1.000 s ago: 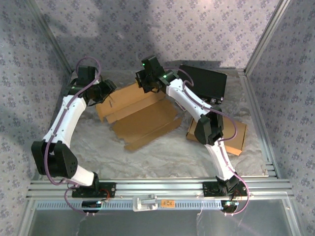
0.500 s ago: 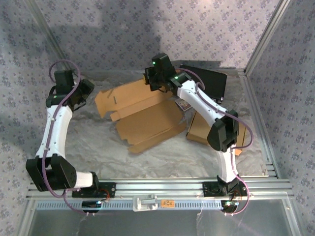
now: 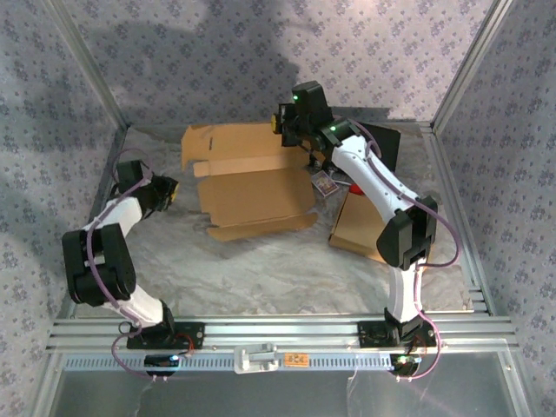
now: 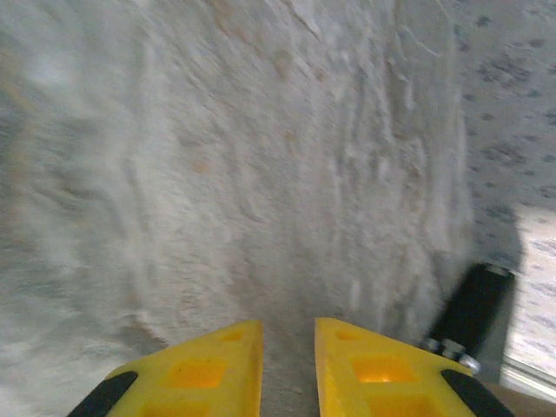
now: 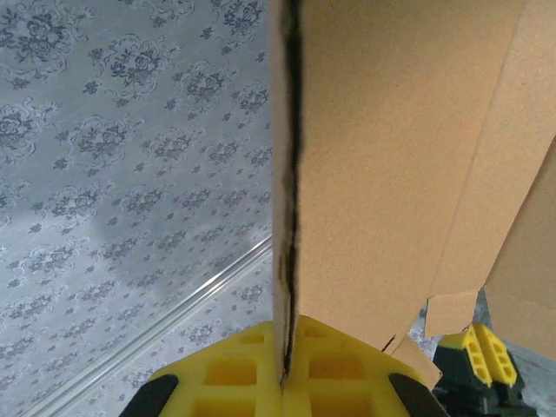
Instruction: Fold the paper box
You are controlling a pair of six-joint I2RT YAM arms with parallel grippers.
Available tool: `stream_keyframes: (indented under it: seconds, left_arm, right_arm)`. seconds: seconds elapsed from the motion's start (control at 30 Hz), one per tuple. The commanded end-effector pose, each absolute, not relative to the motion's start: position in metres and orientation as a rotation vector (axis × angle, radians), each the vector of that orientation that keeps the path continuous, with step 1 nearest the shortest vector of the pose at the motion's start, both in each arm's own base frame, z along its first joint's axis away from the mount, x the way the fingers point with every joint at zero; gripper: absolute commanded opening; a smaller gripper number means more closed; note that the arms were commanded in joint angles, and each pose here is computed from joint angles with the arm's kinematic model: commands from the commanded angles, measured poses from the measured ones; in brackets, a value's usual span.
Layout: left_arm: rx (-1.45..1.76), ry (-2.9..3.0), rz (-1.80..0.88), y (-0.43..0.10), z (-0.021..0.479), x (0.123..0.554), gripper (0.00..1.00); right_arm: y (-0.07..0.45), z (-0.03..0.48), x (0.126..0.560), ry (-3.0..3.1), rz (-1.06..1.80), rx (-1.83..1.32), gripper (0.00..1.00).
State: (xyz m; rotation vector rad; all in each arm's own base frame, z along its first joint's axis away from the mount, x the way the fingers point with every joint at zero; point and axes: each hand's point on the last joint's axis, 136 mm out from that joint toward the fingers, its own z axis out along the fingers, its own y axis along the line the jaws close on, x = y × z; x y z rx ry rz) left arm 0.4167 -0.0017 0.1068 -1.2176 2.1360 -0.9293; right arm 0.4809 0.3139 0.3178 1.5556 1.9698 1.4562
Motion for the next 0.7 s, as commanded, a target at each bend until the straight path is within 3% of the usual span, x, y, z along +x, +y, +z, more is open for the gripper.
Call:
stream_keyframes:
  seconds: [0.0, 0.07, 0.13, 0.37, 0.67]
  left_arm:
    - [-1.106, 1.975, -1.230, -0.024, 0.135, 0.438, 0.17]
    - [-1.099, 1.934, -1.323, -0.031, 0.133, 0.444, 0.09]
    - [-1.094, 1.903, -1.372, -0.034, 0.134, 0.449, 0.09]
    - [-1.042, 1.849, -1.462, -0.049, 0.143, 0.455, 0.20]
    - [-0.941, 1.762, -1.516, -0.060, 0.163, 0.443, 0.25]
  right_arm:
    - [0.310, 0.341, 0.484, 1.911, 1.540, 1.573, 0.00]
    - [0.309, 0.342, 0.487, 1.912, 1.548, 1.576, 0.00]
    - [0.309, 0.341, 0.488, 1.919, 1.549, 1.579, 0.00]
    - [0.313, 0.336, 0.491, 1.916, 1.556, 1.593, 0.00]
    - [0.317, 0.328, 0.496, 1.925, 1.549, 1.597, 0.00]
